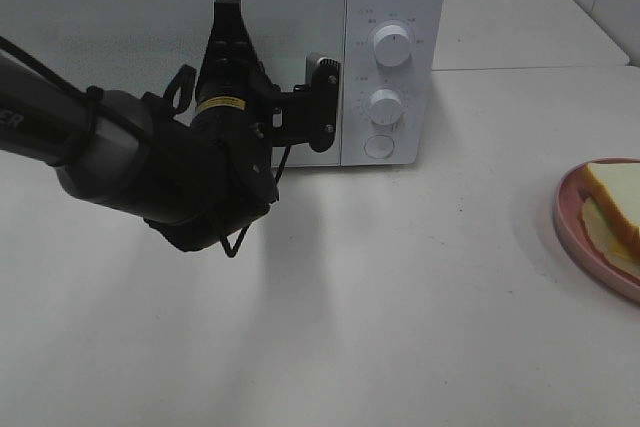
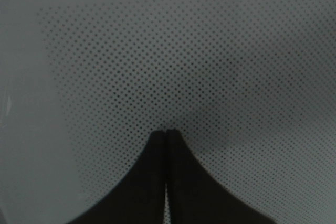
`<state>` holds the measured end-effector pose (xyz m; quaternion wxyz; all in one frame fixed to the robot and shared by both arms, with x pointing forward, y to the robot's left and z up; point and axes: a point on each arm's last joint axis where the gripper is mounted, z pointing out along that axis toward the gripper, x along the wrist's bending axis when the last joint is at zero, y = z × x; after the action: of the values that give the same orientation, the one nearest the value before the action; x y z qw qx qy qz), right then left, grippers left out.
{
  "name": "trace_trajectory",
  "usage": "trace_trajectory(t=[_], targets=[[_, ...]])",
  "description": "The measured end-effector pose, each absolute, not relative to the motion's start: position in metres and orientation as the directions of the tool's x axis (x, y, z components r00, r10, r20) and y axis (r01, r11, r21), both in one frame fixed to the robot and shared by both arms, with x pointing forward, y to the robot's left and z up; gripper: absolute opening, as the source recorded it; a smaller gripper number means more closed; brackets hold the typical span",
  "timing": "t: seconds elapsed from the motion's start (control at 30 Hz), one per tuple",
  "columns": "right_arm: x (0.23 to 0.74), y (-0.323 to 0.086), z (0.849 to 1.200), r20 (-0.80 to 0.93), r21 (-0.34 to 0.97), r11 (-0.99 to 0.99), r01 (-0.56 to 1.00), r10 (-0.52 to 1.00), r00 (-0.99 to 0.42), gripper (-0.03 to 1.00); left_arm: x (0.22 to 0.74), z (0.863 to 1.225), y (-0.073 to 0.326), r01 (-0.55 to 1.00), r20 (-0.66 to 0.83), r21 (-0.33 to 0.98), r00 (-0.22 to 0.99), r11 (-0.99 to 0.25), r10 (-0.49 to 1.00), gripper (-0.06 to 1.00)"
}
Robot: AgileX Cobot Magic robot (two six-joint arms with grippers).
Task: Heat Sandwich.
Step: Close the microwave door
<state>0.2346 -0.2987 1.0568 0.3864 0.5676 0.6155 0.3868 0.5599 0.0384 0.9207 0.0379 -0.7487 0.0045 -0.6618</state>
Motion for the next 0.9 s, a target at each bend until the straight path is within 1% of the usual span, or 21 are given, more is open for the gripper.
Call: trace_trajectory(t=[0.4, 0.5, 0.53, 0.6, 0.63, 0.67, 0.7, 0.73, 0.77, 0.8, 0.83, 0.87, 0.9], targets=[[0.235, -0.299, 1.057, -0.037, 0.915, 0.056, 0.4, 0.998, -0.057, 0.61, 0.56, 0.921, 0.038, 0.057, 0.99, -0.046, 0.134, -0.997, -0.038, 0.0], [0.235, -0.299, 1.057, -0.037, 0.915, 0.056, 0.4, 0.998, -0.057, 0.61, 0.558, 0.924, 0.04, 0.11, 0.981, 0.021, 0.189, -0.994, 0.042, 0.0], [0.235, -0.299, 1.057, -0.037, 0.915, 0.056, 0.4, 0.998, -0.057, 0.61, 0.558, 0.924, 0.04, 0.11, 0.981, 0.021, 0.189, -0.994, 0.042, 0.0], [0.235, -0.299, 1.057, -0.037, 0.915, 0.056, 0.4, 0.998, -0.057, 0.61, 0.558, 0.928, 0.043, 0.156, 0.966, 0.094, 0.223, -0.983, 0.128, 0.0], [0.235, -0.299, 1.057, -0.037, 0.915, 0.056, 0.4, 0.998, -0.057, 0.61, 0.557, 0.935, 0.045, 0.195, 0.941, 0.187, 0.244, -0.963, 0.232, 0.0], [0.235, -0.299, 1.057, -0.037, 0.915, 0.056, 0.4, 0.998, -0.057, 0.61, 0.556, 0.939, 0.046, 0.217, 0.92, 0.245, 0.255, -0.945, 0.297, 0.0], [0.235, -0.299, 1.057, -0.037, 0.915, 0.056, 0.4, 0.998, -0.057, 0.61, 0.556, 0.939, 0.046, 0.217, 0.92, 0.245, 0.255, -0.945, 0.297, 0.0], [0.235, -0.299, 1.057, -0.037, 0.915, 0.056, 0.4, 0.998, -0.057, 0.61, 0.555, 0.942, 0.047, 0.242, 0.893, 0.301, 0.267, -0.923, 0.361, 0.0], [0.235, -0.299, 1.057, -0.037, 0.915, 0.056, 0.4, 0.998, -0.057, 0.61, 0.552, 0.952, 0.048, 0.271, 0.83, 0.404, 0.292, -0.874, 0.475, 0.0], [0.235, -0.299, 1.057, -0.037, 0.915, 0.056, 0.4, 0.998, -0.057, 0.61, 0.549, 0.957, 0.047, 0.284, 0.787, 0.459, 0.309, -0.842, 0.533, 0.0], [0.235, -0.299, 1.057, -0.037, 0.915, 0.056, 0.4, 0.998, -0.057, 0.61, 0.549, 0.957, 0.047, 0.284, 0.787, 0.459, 0.309, -0.842, 0.533, 0.0], [0.235, -0.299, 1.057, -0.037, 0.915, 0.056, 0.4, 0.998, -0.057, 0.61, 0.547, 0.963, 0.046, 0.292, 0.748, 0.504, 0.322, -0.813, 0.58, 0.0], [0.235, -0.299, 1.057, -0.037, 0.915, 0.056, 0.4, 0.998, -0.057, 0.61, 0.542, 0.975, 0.044, 0.315, 0.643, 0.598, 0.361, -0.737, 0.676, 0.0]])
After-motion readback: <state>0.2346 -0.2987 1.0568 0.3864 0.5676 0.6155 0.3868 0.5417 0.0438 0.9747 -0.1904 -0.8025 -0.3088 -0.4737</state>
